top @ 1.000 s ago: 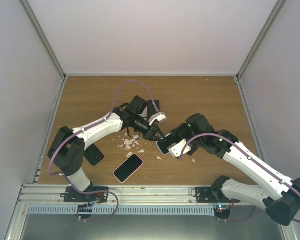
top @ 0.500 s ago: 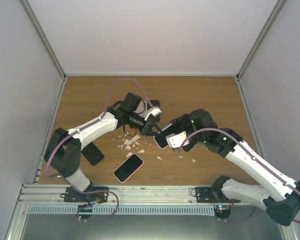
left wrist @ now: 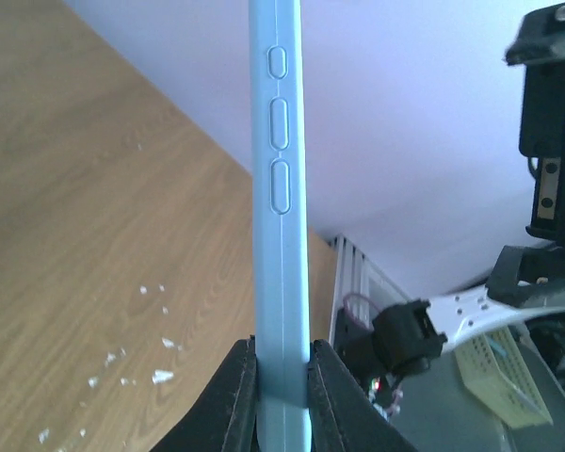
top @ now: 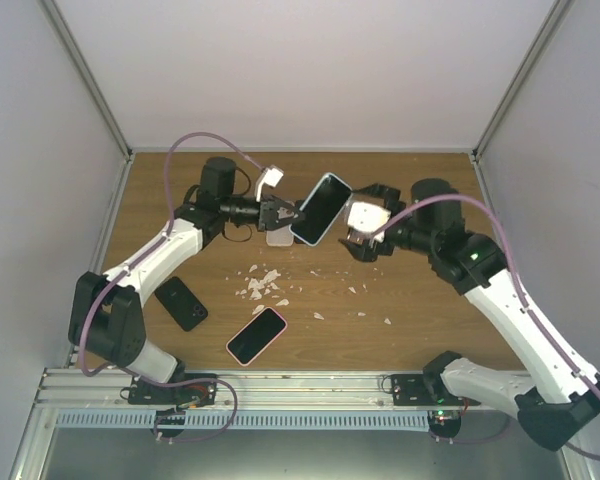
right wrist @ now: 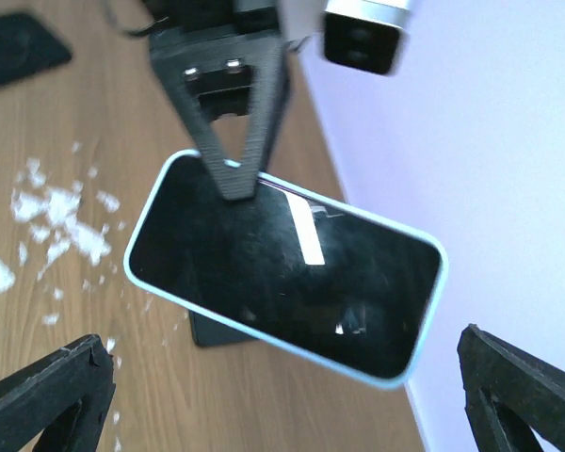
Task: Take the phone out of the phone case
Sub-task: Adjust the phone.
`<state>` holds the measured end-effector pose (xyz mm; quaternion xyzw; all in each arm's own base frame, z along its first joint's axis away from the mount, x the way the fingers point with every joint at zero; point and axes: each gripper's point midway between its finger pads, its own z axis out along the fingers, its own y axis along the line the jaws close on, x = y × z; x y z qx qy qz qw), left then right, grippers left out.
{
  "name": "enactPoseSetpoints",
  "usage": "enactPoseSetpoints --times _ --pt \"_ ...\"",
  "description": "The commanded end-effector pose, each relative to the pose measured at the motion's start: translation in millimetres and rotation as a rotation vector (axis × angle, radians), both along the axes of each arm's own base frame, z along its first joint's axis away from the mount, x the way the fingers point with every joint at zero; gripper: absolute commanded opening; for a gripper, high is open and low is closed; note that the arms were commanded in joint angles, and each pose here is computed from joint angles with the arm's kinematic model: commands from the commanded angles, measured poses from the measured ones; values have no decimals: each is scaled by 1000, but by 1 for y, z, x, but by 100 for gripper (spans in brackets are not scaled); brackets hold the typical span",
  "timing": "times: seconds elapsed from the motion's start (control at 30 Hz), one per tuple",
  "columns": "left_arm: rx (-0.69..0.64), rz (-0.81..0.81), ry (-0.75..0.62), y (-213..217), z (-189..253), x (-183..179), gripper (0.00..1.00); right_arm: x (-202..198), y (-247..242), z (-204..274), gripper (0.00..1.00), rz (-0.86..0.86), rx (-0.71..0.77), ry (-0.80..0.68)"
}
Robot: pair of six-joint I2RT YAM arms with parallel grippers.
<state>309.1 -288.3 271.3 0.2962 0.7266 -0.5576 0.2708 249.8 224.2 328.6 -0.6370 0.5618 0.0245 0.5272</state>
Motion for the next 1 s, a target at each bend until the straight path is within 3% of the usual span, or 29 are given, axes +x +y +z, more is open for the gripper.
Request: enactPoseSetpoints --times 0.0,0.27,0.43,0.6,0.83,0.97 --pt "-170 22 -185 12 78 1 0 13 1 49 100 -49 299 172" --pt "-288 82 -283 25 123 -3 0 31 -1 79 100 -28 564 481" --pt "-367 93 -261 28 133 -9 0 39 -8 95 100 18 741 698" --pt "-435 127 -230 33 138 -10 0 50 -12 78 100 -18 884 937" --pt "-449 153 -178 33 132 -10 0 57 -9 66 99 -8 982 1060" --pt "-454 165 -156 31 130 -7 0 65 -3 62 93 -17 1038 1152"
